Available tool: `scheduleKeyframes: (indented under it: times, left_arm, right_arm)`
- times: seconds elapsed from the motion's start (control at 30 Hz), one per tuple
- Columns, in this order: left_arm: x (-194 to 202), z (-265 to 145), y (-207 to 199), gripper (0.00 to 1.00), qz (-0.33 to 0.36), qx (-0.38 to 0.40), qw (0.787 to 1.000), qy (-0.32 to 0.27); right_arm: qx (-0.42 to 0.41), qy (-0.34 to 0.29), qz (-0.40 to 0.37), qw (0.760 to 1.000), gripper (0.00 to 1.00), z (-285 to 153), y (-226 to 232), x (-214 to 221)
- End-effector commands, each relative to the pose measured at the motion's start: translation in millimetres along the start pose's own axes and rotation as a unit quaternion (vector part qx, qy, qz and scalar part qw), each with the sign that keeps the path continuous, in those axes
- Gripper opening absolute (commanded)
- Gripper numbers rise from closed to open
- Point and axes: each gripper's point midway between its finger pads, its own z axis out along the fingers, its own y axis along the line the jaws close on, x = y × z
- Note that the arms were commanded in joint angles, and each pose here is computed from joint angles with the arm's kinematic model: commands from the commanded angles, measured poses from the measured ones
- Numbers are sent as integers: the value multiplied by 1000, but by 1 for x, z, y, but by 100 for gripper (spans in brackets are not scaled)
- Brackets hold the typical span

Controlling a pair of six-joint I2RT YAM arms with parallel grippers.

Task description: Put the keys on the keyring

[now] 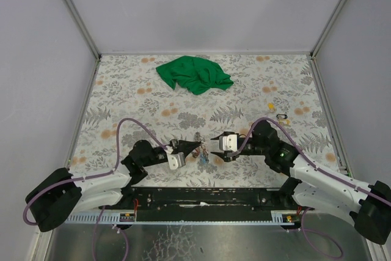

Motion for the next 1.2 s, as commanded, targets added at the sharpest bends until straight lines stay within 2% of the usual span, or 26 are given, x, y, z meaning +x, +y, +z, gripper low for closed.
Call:
scheduleKeyframes:
  times: [0.0, 0.17, 0.37, 0.47, 0.53, 0.63, 0.7, 0.83, 1.03, 1.17]
  left_arm:
    - [-21, 4, 10, 0, 69, 3, 997, -34]
    - [-24, 4, 11, 0, 80, 5, 996, -37]
    - [-23, 2, 12, 0, 86, 5, 996, -33]
    - [-20, 2, 11, 0, 79, 5, 997, -25]
    - [-21, 1, 13, 0, 75, 0, 997, -23]
    - [-20, 1, 13, 0, 68, -4, 997, -22]
    - [-19, 1, 14, 0, 61, -7, 998, -20]
    - [-15, 1, 17, 0, 41, -20, 999, -11]
    - [-8, -3, 25, 0, 18, -52, 998, 3]
    - [-7, -2, 24, 0, 14, -52, 999, 5]
  right_arm:
    - [5, -39, -57, 998, 51, 3, -13, -26]
    - [-3, -42, -69, 997, 43, 10, -19, -31]
    - [3, -38, -61, 997, 40, 13, -25, -32]
    - [82, -11, 8, 997, 39, 7, -49, -26]
    - [160, 22, 84, 983, 39, -4, -70, -15]
    - [264, 75, 172, 946, 40, -24, -95, 4]
    - [326, 127, 205, 914, 40, -41, -107, 23]
    - [381, 217, 256, 861, 41, -67, -120, 58]
    - [451, 257, 349, 780, 42, -106, -142, 107]
    - [516, 262, 418, 701, 42, -146, -159, 146]
